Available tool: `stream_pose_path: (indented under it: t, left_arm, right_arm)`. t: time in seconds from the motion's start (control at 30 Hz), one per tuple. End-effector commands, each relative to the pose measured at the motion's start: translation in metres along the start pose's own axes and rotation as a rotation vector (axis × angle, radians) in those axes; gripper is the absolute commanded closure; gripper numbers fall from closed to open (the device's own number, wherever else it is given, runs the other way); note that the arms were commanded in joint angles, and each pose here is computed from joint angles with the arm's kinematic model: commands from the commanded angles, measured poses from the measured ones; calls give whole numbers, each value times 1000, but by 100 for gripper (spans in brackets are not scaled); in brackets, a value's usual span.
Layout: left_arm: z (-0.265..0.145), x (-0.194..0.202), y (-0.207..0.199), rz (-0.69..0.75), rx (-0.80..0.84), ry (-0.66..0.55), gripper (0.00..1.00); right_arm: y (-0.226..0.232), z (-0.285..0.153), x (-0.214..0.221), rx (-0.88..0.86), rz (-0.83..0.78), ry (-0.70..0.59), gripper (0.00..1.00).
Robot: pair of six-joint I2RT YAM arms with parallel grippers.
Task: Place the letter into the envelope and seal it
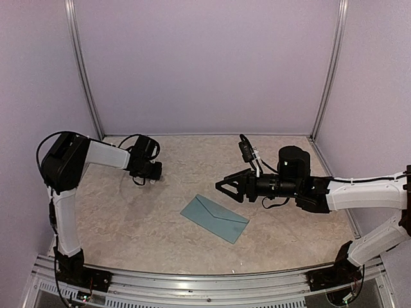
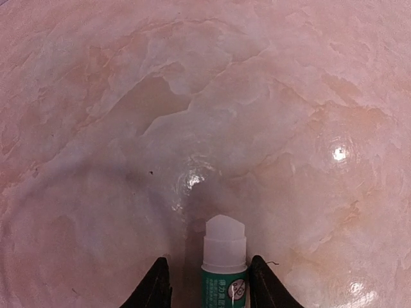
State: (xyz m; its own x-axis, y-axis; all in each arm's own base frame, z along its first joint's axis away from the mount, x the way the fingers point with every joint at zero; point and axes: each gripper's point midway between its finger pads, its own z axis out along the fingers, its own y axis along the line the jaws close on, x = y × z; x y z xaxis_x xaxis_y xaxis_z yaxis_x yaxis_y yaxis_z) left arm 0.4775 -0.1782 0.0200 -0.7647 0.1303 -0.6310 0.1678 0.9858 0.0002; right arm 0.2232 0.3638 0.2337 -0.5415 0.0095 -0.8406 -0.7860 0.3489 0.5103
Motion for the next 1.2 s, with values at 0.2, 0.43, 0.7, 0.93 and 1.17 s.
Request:
stream_pose_path:
  t: [0.2, 0.43, 0.7, 0.93, 1.17]
  left_arm:
    - [5, 43, 1, -33, -70, 120, 85]
    - [-50, 1, -33, -134, 100, -56, 91]
    - [-175, -57, -106, -173, 439, -345, 91]
    - [-318, -79, -151, -194, 812, -597, 88]
    - [-400, -57, -191, -126, 1108, -669, 87]
  right_arm:
    - [-1, -5, -9, 6, -5, -42, 29]
    - [5, -10, -14, -17, -18, -66, 29]
    - [25, -8, -18, -124, -33, -86, 29]
    - [60, 9, -19, -259, -80, -88, 29]
    - [91, 27, -37, -376, -121, -112, 35]
